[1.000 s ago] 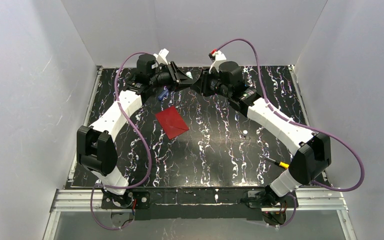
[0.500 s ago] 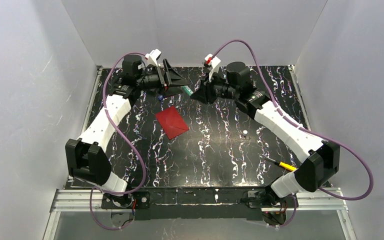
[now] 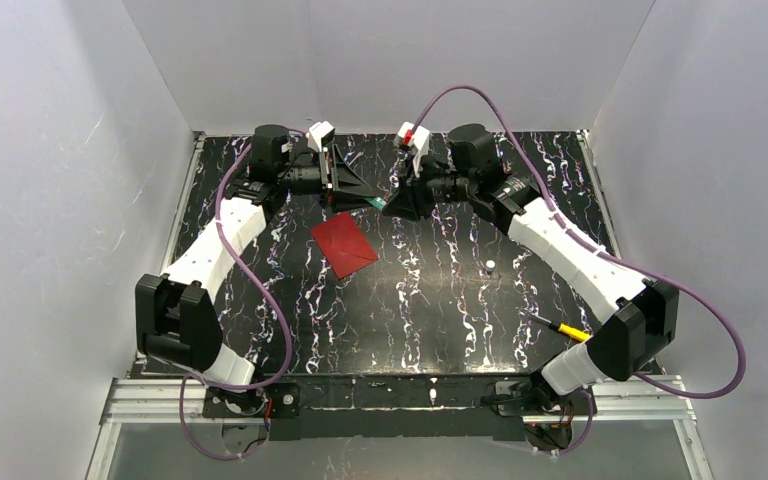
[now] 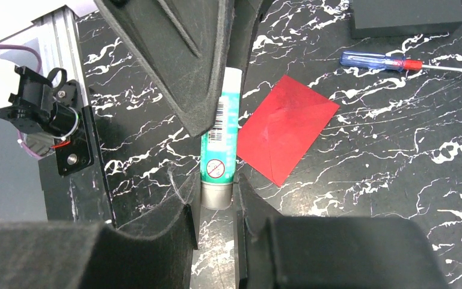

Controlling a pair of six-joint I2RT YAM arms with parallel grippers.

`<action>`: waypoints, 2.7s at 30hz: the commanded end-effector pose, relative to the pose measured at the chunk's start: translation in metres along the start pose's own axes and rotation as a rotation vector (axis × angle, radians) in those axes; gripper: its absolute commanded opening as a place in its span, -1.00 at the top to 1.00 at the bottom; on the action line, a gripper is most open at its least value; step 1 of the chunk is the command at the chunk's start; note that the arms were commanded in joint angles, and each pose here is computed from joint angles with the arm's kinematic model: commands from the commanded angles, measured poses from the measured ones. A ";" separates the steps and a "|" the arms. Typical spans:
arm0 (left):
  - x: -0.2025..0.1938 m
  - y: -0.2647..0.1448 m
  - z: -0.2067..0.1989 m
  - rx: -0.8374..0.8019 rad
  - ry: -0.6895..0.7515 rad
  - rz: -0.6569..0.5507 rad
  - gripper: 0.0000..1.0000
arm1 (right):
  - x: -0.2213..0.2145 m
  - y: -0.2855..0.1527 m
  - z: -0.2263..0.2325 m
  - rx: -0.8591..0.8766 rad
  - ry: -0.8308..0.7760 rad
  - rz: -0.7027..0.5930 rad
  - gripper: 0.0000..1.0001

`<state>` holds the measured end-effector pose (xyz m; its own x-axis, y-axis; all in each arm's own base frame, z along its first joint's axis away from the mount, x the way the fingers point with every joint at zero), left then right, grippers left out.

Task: Place the letter into the envelope and seal it

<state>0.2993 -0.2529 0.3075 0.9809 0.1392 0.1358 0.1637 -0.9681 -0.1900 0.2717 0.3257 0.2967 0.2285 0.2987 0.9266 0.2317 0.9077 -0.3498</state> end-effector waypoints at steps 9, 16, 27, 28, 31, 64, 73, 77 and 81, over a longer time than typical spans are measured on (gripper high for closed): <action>-0.027 -0.007 -0.014 -0.048 -0.012 0.110 0.65 | 0.013 -0.002 0.012 0.108 -0.076 0.013 0.96; -0.018 -0.008 0.003 0.046 0.076 0.023 1.00 | 0.015 -0.005 -0.019 -0.054 0.094 0.004 -0.41; 0.034 -0.020 0.071 0.332 0.152 -0.352 1.00 | -0.069 -0.065 -0.088 -0.654 0.583 0.021 -0.61; 0.034 -0.021 0.070 0.333 0.164 -0.364 1.00 | -0.090 -0.079 -0.098 -0.787 0.611 0.084 -0.58; 0.032 -0.025 0.072 0.343 0.181 -0.379 1.00 | -0.148 -0.124 -0.108 -1.084 0.687 0.278 -0.56; 0.024 -0.023 0.091 0.384 0.107 -0.328 1.00 | -0.294 -0.112 -0.147 -1.060 0.858 0.545 0.03; 0.024 -0.022 0.092 0.383 0.102 -0.330 1.00 | -0.292 -0.112 -0.149 -1.042 0.863 0.575 0.59; 0.025 -0.020 0.087 0.357 0.091 -0.330 1.00 | -0.267 -0.107 -0.152 -0.999 0.840 0.497 0.79; 0.035 -0.010 0.068 0.239 0.026 -0.346 1.00 | -0.188 -0.082 -0.145 -0.766 0.810 0.217 0.80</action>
<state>0.3316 -0.2140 0.2232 0.8650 0.4028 0.2992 0.5004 -0.7366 -0.4550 0.3124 0.1046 0.0454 0.9240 -0.0594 0.3778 0.3813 0.0671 -0.9220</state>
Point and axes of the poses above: each gripper's point midway between its finger pads, its own y axis out along the fingers, its own z axis along the line the jaws close on, x = y × z, the point moved 1 cm from there along -y, back along the fingers, and after that the axes turned 3 degrees about -y, right-handed, at the moved point
